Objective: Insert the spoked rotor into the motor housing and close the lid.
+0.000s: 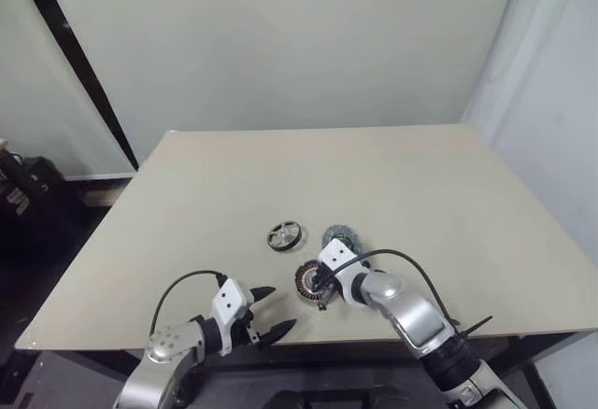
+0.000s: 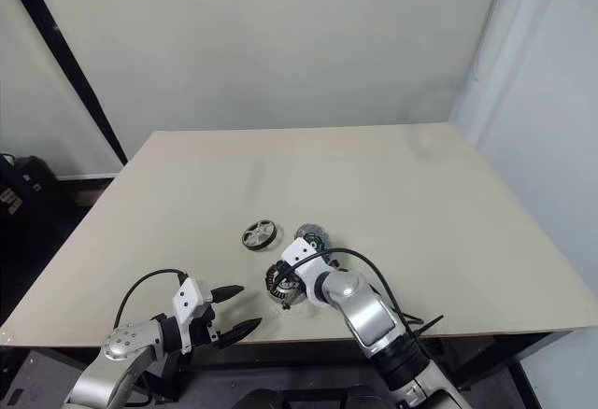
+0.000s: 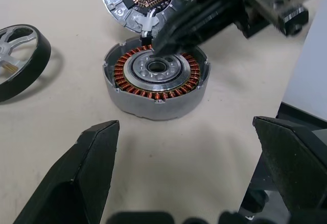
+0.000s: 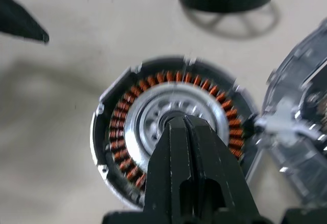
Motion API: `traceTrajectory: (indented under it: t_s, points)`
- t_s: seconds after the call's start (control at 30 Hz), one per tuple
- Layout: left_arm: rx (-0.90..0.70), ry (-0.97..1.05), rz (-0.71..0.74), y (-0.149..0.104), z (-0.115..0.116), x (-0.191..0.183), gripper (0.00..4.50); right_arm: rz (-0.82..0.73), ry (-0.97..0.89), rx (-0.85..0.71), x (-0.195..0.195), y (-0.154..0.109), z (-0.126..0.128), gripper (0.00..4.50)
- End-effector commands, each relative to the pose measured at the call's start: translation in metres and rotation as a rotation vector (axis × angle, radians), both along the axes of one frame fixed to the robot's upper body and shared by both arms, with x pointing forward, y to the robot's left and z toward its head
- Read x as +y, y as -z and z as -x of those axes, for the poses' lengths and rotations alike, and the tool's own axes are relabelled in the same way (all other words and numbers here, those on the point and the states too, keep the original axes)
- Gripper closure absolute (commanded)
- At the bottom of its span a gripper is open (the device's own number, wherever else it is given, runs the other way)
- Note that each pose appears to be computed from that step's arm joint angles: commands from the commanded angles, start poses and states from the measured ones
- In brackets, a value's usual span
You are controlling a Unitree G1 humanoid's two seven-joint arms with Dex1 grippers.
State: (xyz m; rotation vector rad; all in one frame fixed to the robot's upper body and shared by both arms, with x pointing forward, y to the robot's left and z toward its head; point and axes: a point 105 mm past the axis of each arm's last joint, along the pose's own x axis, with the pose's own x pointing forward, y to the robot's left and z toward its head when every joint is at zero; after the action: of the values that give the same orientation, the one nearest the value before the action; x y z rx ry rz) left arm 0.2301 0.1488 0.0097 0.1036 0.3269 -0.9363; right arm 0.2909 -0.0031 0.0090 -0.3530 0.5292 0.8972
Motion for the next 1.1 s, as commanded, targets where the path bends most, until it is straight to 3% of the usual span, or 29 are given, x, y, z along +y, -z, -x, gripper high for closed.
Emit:
traceTrajectory:
  t_s: [0.03,0.3,0.33,0.4,0.73,0.8,0.97,1.1]
  points:
    - [-0.054,-0.01,0.004,-0.012,-0.007,0.003,0.0,-0.003,-0.012,-0.017,0.002,0.002,0.0,4.48]
    - [-0.06,-0.047,0.019,-0.016,-0.011,0.008,0.0,-0.078,0.006,-0.071,0.005,-0.021,-0.009,4.48]
    - [-0.062,-0.054,0.025,-0.017,-0.012,0.008,0.0,-0.082,-0.01,-0.069,0.006,-0.024,-0.007,4.31]
    - [-0.063,-0.071,0.047,-0.019,-0.014,0.009,0.0,-0.093,-0.028,-0.075,0.007,-0.028,-0.005,3.91]
    - [0.003,-0.334,0.283,-0.031,-0.042,0.02,0.0,-0.148,-0.001,-0.137,0.001,-0.051,0.001,0.45]
    - [0.046,-0.414,0.348,-0.032,-0.052,0.024,0.0,-0.162,0.017,-0.162,-0.003,-0.056,0.0,0.05]
    - [0.183,-0.601,0.502,-0.028,-0.08,0.031,0.0,-0.195,0.048,-0.217,-0.01,-0.065,-0.002,0.05]
    - [0.417,-0.722,0.677,-0.015,-0.099,0.028,0.0,-0.202,0.059,-0.259,-0.015,-0.07,-0.002,0.05]
